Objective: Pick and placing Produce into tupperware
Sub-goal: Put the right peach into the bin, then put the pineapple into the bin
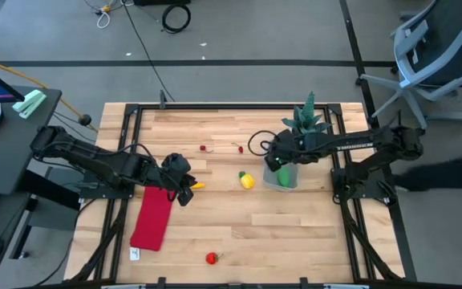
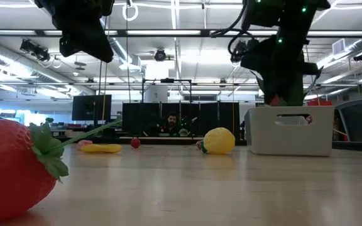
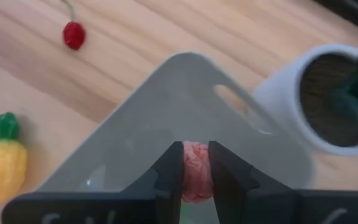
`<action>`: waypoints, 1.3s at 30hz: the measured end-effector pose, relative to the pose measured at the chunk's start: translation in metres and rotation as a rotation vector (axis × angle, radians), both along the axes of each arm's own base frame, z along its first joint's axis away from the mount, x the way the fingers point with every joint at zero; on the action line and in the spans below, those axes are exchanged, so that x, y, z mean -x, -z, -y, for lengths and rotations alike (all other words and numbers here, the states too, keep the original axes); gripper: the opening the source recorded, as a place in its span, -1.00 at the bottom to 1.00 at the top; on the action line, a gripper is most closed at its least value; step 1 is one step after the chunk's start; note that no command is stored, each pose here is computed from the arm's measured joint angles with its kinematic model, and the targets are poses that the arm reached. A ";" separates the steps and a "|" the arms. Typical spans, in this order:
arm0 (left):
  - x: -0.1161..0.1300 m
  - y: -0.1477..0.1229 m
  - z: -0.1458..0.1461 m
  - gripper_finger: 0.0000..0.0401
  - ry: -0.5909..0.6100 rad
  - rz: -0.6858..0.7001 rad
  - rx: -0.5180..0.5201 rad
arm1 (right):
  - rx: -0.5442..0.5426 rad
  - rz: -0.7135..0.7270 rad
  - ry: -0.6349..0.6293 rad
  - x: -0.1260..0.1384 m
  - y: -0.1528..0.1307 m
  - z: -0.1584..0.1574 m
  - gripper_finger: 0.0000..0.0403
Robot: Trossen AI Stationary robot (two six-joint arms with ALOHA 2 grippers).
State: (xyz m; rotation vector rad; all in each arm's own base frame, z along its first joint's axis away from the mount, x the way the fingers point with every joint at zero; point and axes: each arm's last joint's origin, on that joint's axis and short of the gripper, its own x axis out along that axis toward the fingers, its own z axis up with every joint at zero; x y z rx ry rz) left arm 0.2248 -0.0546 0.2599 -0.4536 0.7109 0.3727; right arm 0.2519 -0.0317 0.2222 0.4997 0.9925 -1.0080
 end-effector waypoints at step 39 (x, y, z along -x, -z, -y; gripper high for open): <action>0.000 0.000 0.000 -0.55 0.000 -0.001 0.000 | -0.108 -0.085 -0.190 -0.018 0.023 0.004 -0.01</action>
